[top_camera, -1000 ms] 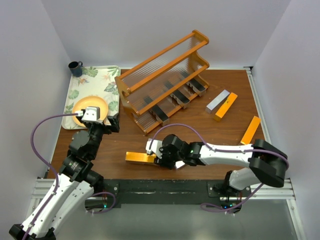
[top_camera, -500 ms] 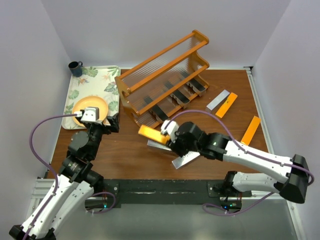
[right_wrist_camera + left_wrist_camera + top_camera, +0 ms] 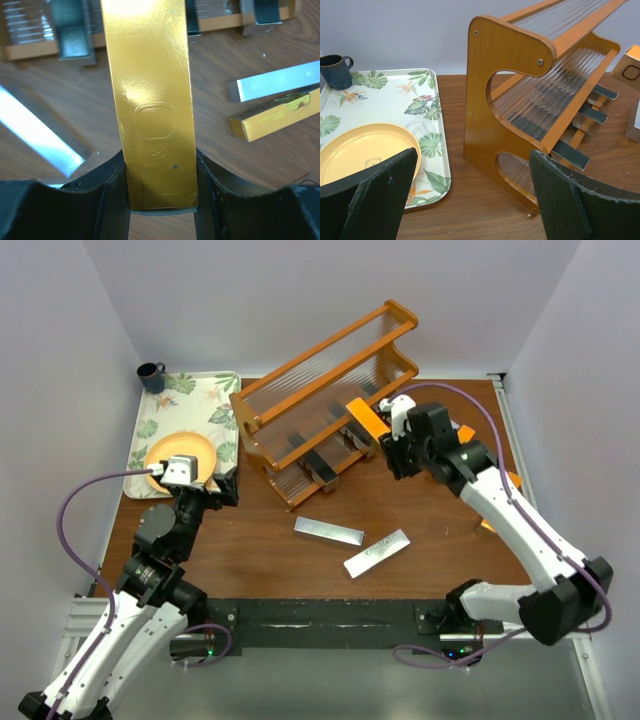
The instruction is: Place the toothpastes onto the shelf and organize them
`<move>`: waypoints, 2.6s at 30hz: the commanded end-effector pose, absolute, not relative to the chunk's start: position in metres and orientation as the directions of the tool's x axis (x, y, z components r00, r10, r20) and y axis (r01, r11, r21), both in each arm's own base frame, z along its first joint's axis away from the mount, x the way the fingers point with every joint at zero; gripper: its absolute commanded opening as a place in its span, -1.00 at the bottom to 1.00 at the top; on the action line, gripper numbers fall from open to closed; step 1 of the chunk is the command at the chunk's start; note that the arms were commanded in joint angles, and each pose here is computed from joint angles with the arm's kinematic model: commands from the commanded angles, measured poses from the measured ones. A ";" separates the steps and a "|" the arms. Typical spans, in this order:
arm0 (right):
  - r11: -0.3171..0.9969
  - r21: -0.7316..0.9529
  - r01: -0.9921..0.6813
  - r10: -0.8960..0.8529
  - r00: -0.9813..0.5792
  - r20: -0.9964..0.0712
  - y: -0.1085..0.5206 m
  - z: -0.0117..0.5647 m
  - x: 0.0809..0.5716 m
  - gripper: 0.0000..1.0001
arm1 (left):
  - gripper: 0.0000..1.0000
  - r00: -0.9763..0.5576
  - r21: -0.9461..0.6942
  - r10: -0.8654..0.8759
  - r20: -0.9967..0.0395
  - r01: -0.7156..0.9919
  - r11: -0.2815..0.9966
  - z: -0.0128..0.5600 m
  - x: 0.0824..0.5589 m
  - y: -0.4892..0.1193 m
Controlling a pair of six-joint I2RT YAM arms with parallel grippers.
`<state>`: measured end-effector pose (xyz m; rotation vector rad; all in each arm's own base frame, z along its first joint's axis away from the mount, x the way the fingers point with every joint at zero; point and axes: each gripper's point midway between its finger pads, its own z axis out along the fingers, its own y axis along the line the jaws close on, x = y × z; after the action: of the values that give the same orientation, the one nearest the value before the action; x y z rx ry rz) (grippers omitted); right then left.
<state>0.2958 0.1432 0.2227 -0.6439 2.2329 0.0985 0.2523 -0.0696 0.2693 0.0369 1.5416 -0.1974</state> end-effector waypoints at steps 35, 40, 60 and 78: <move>0.903 -0.127 -0.410 -0.391 -0.663 -0.638 0.096 0.218 0.500 -0.45 | 0.99 0.021 -0.085 -0.091 -0.996 0.194 0.977 0.271 0.256 -0.079; 0.898 -0.136 -0.418 -0.402 -0.657 -0.638 0.096 0.219 0.504 -0.30 | 1.00 0.021 -0.085 -0.091 -0.996 0.194 0.977 0.270 0.256 -0.079; 0.886 -0.143 -0.442 -0.423 -0.640 -0.642 0.100 0.213 0.522 -0.04 | 1.00 0.020 -0.083 -0.089 -0.996 0.194 0.977 0.270 0.257 -0.079; 0.896 -0.172 -0.410 -0.402 -0.579 -0.710 0.096 0.250 0.517 0.82 | 0.99 0.023 -0.082 -0.089 -0.996 0.196 0.977 0.271 0.257 -0.079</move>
<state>0.5178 0.0979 0.1937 -0.6211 2.3947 0.0126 0.2552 -0.0792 0.2618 0.0796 1.5703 -0.2214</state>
